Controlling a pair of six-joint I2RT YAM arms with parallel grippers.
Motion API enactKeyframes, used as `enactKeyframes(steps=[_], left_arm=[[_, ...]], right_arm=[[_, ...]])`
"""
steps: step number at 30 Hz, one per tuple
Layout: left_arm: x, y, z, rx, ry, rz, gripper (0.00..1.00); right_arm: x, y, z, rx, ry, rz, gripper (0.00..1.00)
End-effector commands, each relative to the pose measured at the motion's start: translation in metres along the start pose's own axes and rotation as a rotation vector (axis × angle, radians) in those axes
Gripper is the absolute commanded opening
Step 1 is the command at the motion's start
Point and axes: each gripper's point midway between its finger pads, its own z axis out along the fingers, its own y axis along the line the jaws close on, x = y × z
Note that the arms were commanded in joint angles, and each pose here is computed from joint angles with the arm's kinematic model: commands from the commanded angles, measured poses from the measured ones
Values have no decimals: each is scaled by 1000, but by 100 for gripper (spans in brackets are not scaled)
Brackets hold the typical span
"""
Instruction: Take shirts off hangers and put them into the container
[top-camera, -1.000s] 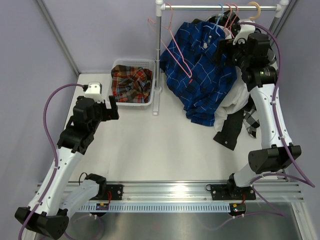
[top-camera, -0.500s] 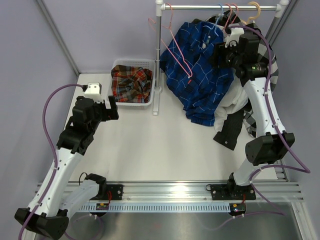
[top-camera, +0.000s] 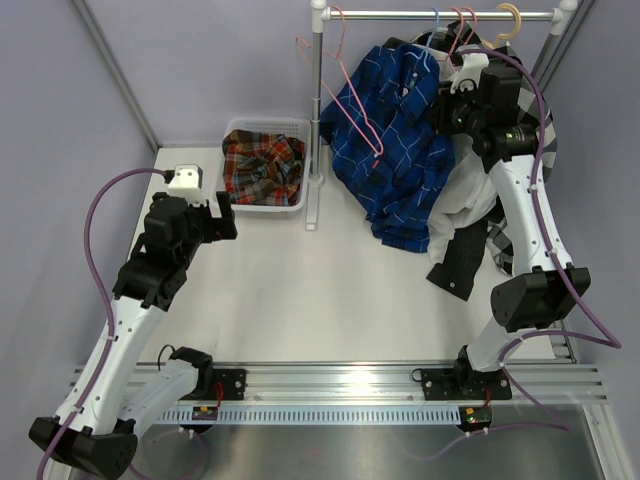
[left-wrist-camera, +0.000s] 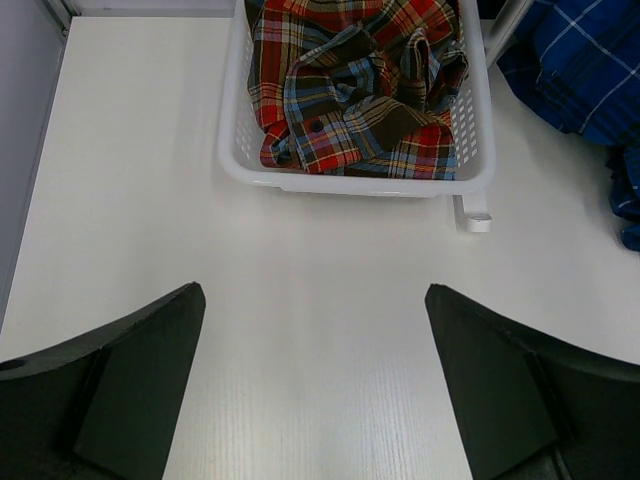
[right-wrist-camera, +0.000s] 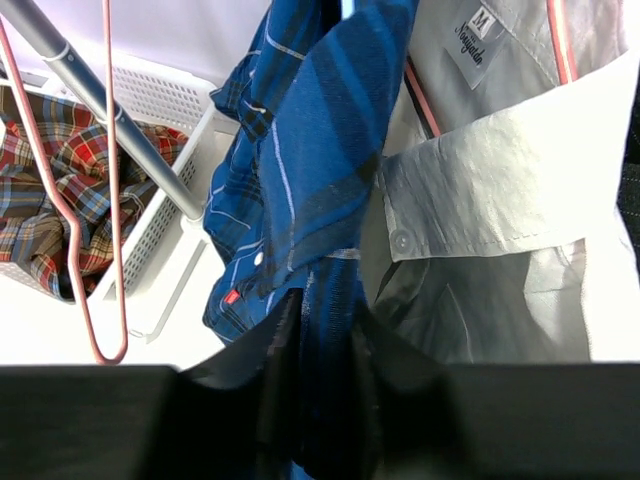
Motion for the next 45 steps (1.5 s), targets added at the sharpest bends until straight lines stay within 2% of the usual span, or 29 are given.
enactKeyframes(steps=[1,6,10,14,18,22,23,24,26,27,29,36,39,45], left_arm=[[-14,2,-1,-7,-63,4,99],[-14,3,-1,-10,-65,5,99],[-14,2,-2,-8,-65,2,99],[-14,2,-1,-8,-63,0,99],[-13,2,0,-10,-61,1,99],[-12,2,1,-8,-56,-1,99],[-12,1,1,-8,-56,-2,99],[-12,1,1,-8,-54,-4,99],[-11,1,3,-5,-51,-3,99],[-11,0,3,-4,-51,-4,99],[-12,0,2,1,-52,-6,99],[-11,-1,3,2,-47,-10,99],[-9,-6,5,27,-37,-16,99],[-12,-10,5,48,-39,-24,99]], right_arm=[[-48,12,-31,-24,-130,-30,25],[-73,19,-52,-28,-195,-40,8],[-94,26,-74,-37,-265,-53,0],[-117,34,-105,-37,-359,-67,0],[-120,42,-126,-53,-391,-66,0],[-86,41,-126,-42,-317,-34,0],[-85,44,-138,-39,-328,-29,0],[-60,41,-129,-34,-275,-10,0],[-48,45,-142,-32,-280,21,0],[-22,43,-134,-27,-227,47,0],[-8,47,-145,-27,-227,105,0],[105,58,-155,-30,-41,264,0],[132,70,-170,-64,23,320,0],[147,110,-215,-232,5,346,0]])
